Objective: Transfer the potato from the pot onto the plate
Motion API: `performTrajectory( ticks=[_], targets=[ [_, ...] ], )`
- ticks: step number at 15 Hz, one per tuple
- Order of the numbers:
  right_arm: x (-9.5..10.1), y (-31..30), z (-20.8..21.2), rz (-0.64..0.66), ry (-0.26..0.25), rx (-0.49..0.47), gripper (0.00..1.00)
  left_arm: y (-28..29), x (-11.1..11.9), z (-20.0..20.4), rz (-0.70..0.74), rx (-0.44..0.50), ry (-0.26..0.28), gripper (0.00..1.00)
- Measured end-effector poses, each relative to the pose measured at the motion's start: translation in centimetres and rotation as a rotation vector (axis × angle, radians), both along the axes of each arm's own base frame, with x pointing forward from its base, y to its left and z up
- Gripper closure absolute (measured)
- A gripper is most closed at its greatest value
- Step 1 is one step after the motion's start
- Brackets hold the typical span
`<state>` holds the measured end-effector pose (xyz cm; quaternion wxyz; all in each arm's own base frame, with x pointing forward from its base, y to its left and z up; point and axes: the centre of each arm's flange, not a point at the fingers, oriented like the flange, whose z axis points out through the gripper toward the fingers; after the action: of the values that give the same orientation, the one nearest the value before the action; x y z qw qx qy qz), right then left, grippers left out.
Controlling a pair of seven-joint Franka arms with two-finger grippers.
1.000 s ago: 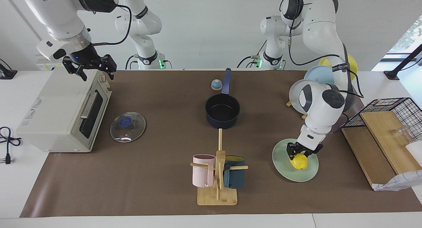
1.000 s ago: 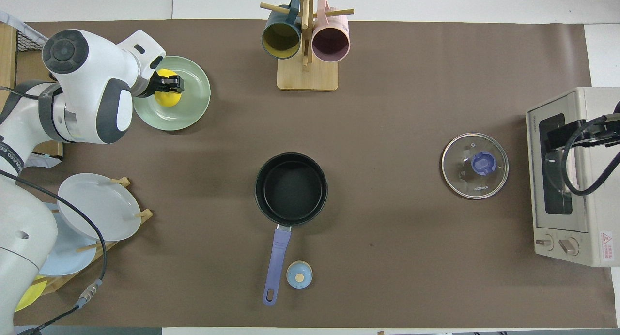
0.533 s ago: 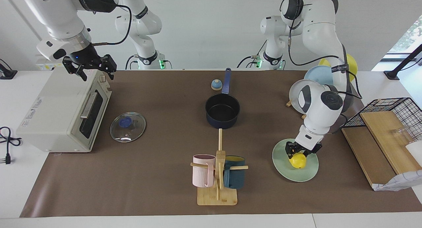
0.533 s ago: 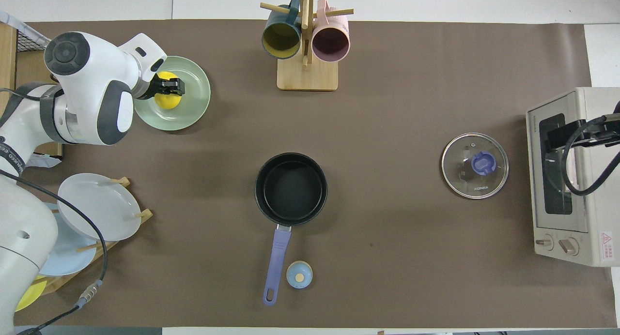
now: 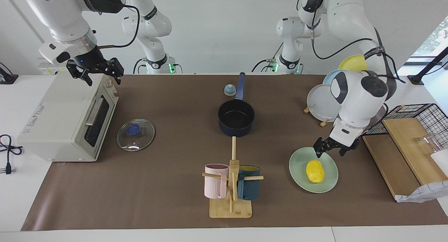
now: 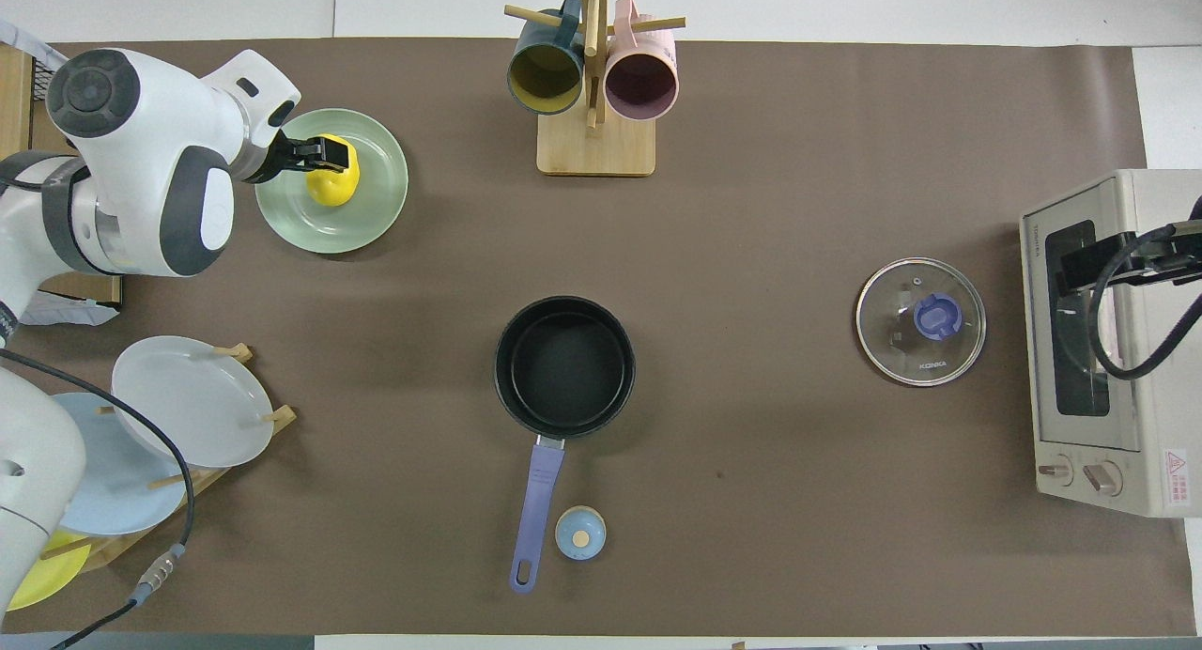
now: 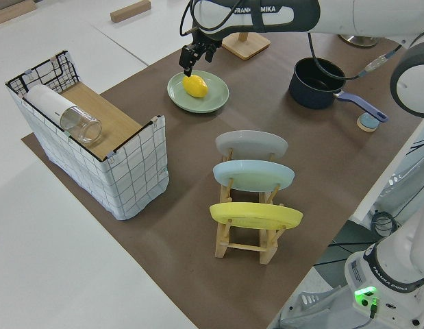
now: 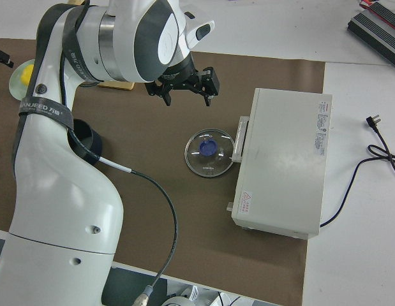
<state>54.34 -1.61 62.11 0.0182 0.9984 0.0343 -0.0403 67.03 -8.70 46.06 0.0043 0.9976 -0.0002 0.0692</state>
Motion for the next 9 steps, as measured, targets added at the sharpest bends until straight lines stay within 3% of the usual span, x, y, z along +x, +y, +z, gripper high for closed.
performTrajectory(
  ticks=[5, 9],
  targets=[
    [0.0, 0.0, 0.0, 0.000, 0.000, 0.000, 0.00, 1.6, -6.5, 12.5, 0.048, 0.015, 0.028, 0.00],
    [0.0, 0.0, 0.0, 0.000, 0.000, 0.000, 0.00, 1.8, -11.8, 17.2, 0.038, 0.036, 0.102, 0.00]
  ],
)
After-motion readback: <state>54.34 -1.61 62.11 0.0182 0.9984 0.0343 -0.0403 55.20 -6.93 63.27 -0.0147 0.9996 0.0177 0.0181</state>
